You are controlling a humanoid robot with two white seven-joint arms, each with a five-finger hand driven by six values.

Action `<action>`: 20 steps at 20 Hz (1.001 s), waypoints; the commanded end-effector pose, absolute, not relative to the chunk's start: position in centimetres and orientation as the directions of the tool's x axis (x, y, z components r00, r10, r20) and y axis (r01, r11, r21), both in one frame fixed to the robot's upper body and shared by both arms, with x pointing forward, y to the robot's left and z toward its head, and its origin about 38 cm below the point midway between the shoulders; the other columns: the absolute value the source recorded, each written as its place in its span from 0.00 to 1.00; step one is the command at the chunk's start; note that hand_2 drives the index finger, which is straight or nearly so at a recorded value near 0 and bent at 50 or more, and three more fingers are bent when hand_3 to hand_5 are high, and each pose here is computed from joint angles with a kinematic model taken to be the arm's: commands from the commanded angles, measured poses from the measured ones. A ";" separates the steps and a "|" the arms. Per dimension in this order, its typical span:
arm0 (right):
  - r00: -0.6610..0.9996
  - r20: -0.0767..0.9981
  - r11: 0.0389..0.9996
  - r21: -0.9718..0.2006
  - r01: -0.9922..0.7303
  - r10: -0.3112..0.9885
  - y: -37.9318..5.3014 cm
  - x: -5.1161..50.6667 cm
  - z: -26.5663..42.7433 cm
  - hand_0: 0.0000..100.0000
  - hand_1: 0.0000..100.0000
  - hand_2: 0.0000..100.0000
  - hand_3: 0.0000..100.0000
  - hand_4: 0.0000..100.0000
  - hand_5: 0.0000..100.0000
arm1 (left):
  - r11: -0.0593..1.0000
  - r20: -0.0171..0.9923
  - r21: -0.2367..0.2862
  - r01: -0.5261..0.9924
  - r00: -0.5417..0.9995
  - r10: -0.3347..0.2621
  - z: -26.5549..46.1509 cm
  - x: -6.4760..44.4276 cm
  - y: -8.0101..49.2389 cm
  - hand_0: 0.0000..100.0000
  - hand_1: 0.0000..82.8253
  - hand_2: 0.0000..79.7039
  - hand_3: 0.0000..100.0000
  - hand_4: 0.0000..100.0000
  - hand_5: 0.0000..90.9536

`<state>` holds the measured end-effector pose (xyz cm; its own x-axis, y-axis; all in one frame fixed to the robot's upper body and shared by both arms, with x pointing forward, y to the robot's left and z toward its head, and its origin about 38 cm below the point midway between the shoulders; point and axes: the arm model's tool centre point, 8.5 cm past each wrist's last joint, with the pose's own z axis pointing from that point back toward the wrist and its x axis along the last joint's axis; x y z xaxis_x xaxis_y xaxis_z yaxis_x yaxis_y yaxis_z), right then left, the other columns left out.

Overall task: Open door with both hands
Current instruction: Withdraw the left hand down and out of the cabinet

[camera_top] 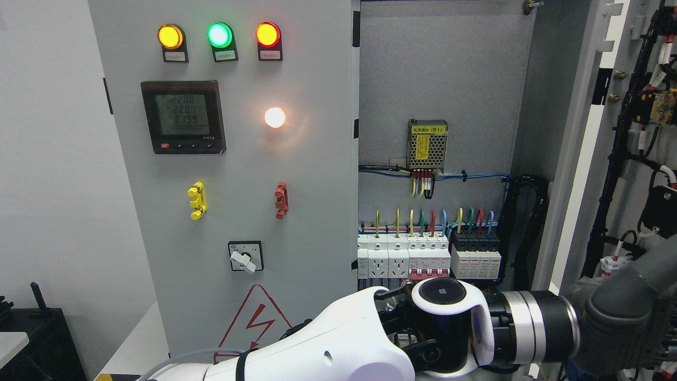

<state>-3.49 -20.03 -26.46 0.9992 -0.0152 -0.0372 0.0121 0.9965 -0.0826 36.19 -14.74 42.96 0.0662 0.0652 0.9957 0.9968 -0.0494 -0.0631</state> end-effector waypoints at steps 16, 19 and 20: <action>0.999 -0.037 0.996 -0.083 0.012 -0.015 -20.1 -3.5 -26.5 0.00 0.00 0.00 0.00 0.00 0.00 | 0.339 0.972 -0.229 0.912 0.231 0.037 27.9 43.2 6.8 0.00 0.00 0.00 0.00 0.04 0.00; 0.999 -0.037 0.996 -0.083 0.014 -0.017 -20.1 -3.5 -26.5 0.00 0.00 0.00 0.00 0.00 0.00 | 0.377 0.964 -0.253 0.891 0.264 0.021 25.8 42.7 9.6 0.00 0.00 0.00 0.00 0.04 0.00; 0.999 -0.037 0.997 -0.081 0.012 -0.015 -20.0 -3.5 -26.5 0.00 0.00 0.00 0.00 0.00 0.00 | 0.392 0.961 -0.258 0.883 0.277 0.008 25.0 42.2 10.8 0.00 0.00 0.00 0.00 0.04 0.00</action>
